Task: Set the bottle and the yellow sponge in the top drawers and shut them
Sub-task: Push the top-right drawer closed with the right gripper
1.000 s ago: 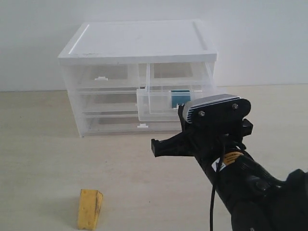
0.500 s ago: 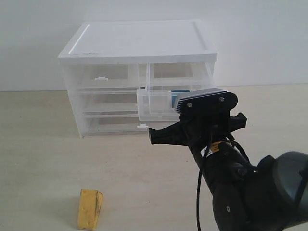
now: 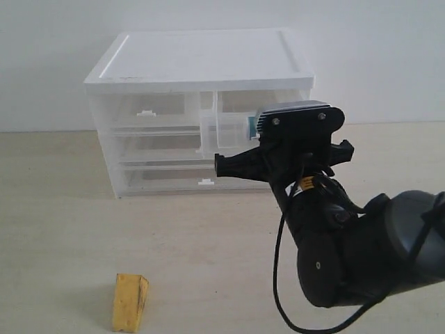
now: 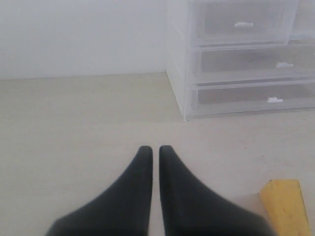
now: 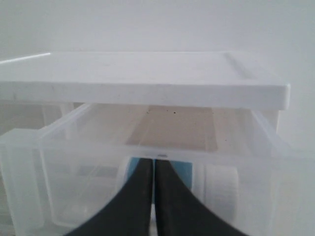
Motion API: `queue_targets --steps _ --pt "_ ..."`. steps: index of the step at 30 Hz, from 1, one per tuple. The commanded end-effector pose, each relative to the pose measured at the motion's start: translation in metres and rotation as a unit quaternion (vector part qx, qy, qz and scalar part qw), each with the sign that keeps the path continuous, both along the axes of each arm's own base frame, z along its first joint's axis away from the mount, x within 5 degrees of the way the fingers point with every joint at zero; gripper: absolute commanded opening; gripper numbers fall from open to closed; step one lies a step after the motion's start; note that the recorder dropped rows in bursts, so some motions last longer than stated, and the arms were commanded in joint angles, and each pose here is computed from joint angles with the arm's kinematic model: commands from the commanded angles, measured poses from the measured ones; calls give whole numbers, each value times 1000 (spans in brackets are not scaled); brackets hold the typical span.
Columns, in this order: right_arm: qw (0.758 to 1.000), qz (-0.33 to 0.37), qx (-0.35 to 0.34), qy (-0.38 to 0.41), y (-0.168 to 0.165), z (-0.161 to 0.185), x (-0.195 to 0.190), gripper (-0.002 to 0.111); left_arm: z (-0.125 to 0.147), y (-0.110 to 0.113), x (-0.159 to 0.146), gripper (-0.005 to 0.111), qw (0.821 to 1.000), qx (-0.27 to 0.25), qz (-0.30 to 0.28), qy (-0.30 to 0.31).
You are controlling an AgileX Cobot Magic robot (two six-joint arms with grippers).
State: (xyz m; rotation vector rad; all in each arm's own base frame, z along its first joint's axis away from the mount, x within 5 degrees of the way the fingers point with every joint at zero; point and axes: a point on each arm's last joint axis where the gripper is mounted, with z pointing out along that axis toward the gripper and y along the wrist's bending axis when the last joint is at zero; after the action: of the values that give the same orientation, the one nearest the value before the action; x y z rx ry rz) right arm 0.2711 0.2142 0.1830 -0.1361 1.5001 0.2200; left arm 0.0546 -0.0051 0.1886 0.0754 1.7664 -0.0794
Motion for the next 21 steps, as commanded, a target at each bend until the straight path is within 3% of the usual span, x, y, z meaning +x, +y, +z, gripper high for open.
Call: queue_targets --steps 1,21 --pt "1000 1 -10 -21 6 6 7 0 -1 0 0 4 1000 -3 1 -2" --pt "1000 -22 -18 -10 -5 11 54 0 -1 0 0 4 1000 -3 1 0"
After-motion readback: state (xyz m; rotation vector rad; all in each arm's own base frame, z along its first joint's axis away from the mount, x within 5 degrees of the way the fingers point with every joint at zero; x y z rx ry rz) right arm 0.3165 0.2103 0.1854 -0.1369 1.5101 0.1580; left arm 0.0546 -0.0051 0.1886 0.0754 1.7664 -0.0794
